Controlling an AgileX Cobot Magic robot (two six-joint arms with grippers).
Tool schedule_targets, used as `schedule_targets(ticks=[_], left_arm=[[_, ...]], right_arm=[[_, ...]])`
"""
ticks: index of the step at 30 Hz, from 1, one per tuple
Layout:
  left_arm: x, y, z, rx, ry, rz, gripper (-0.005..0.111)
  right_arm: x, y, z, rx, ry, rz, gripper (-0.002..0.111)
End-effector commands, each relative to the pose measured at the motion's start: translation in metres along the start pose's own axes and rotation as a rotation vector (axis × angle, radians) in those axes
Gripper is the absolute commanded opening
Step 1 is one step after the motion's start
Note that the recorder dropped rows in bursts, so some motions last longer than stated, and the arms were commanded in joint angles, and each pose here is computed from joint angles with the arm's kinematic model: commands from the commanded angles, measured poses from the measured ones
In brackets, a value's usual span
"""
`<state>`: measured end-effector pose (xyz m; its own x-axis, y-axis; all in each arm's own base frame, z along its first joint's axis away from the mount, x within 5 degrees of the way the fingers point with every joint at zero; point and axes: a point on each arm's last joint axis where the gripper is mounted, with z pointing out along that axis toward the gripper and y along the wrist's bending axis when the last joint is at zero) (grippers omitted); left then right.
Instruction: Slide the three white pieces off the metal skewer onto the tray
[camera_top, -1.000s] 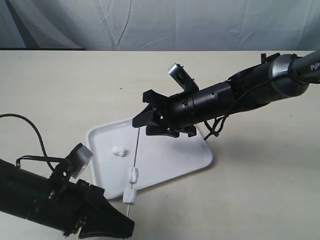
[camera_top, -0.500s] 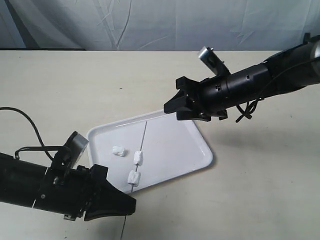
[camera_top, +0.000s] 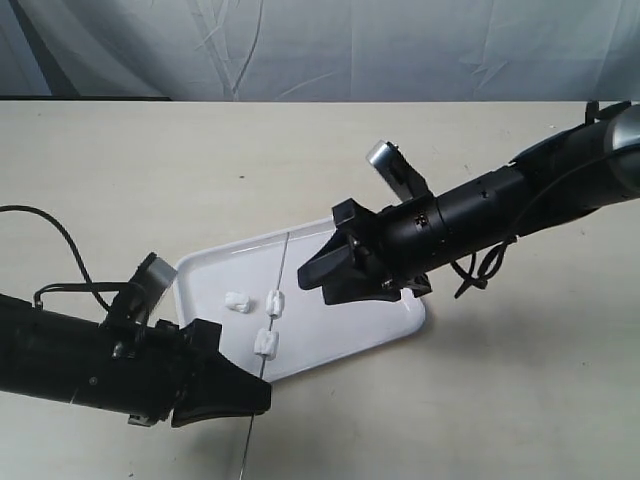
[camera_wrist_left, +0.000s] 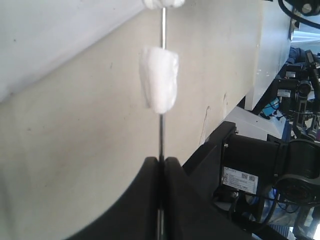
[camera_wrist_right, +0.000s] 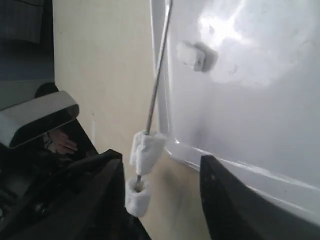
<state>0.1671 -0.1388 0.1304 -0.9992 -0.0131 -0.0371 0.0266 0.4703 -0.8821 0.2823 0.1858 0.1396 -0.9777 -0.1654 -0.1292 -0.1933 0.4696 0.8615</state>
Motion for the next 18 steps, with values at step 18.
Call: schedule_targets(ticks=[18], left_arm=[[-0.002,-0.002,-0.001,0.01,-0.01,0.034,0.0]], right_arm=[[0.008,0.023,0.034,-0.009,-0.04,-0.044,0.046]])
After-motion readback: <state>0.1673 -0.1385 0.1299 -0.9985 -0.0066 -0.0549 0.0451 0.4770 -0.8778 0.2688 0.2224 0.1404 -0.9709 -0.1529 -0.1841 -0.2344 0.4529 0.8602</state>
